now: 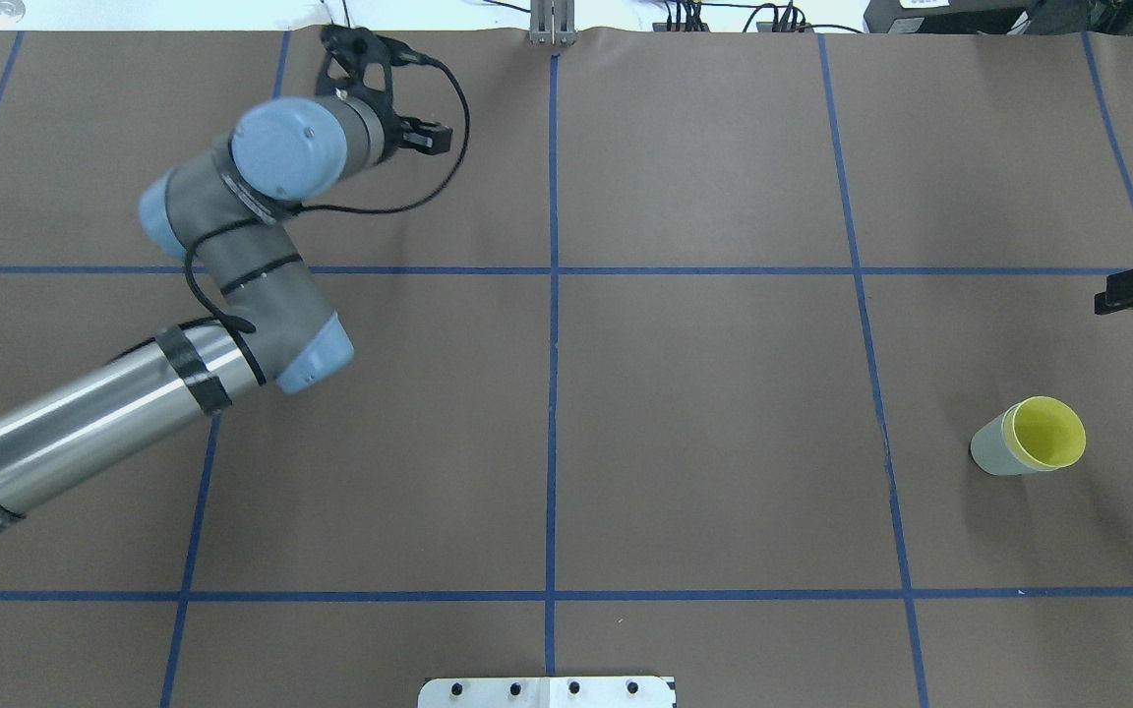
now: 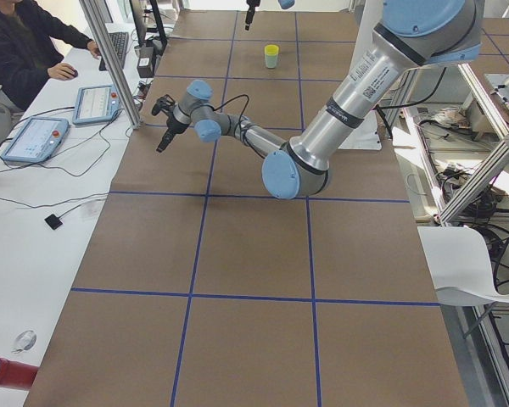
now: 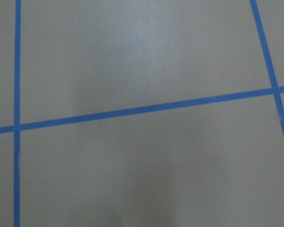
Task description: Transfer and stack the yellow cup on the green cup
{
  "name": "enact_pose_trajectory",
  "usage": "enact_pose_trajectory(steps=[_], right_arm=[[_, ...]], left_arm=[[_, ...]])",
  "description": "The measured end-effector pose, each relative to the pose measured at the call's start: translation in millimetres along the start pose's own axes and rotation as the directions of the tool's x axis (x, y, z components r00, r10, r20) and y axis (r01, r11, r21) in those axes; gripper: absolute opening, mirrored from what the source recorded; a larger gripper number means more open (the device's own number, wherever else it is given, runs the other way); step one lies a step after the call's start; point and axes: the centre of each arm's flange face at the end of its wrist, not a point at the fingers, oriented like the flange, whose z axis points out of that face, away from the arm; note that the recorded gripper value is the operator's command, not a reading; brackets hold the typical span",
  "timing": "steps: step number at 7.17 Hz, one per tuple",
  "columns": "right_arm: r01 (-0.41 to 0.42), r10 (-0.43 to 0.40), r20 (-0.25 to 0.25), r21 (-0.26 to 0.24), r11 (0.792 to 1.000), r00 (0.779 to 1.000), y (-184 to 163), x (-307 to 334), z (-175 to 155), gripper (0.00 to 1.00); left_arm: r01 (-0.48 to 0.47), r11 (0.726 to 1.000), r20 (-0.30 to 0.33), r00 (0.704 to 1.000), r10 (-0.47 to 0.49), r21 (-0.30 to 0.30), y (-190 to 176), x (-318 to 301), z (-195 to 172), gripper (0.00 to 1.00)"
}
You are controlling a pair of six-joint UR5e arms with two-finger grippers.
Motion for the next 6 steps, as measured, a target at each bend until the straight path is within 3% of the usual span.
enact_pose_trajectory(steps=[1,3,4,5,6], right_arm=[[-0.005,0.006,0.021,-0.013,1.000,1.000,-22.8,18.9,1.4,1.00],[-0.004,0.005,0.043,-0.028,1.000,0.999,-46.7,53.9,-2.5,1.00],[0.004,-0.003,0.035,-0.035,0.999,0.999,-53.7,65.4,-7.1,1.00],[0.013,-0.012,0.024,-0.045,0.999,1.000,-62.9,71.8,-15.1,1.00],[0.014,-0.013,0.021,-0.059,0.998,1.000,-70.6,76.3,-24.1,1.00]], left_arm=[[-0.013,0.992,0.023,1.000,0.016,-0.124,-27.1,-54.3,-12.4,0.99],[0.001,0.941,-0.044,0.999,-0.017,-0.339,-75.5,-175.0,-62.2,0.99],[0.001,0.917,-0.115,0.992,-0.051,-0.399,-87.7,-233.1,-91.6,0.99],[-0.052,0.904,-0.179,0.983,-0.028,-0.424,-67.1,-295.9,-109.4,0.99],[-0.118,0.897,-0.220,0.975,0.024,-0.426,-17.8,-352.1,-113.8,0.99]])
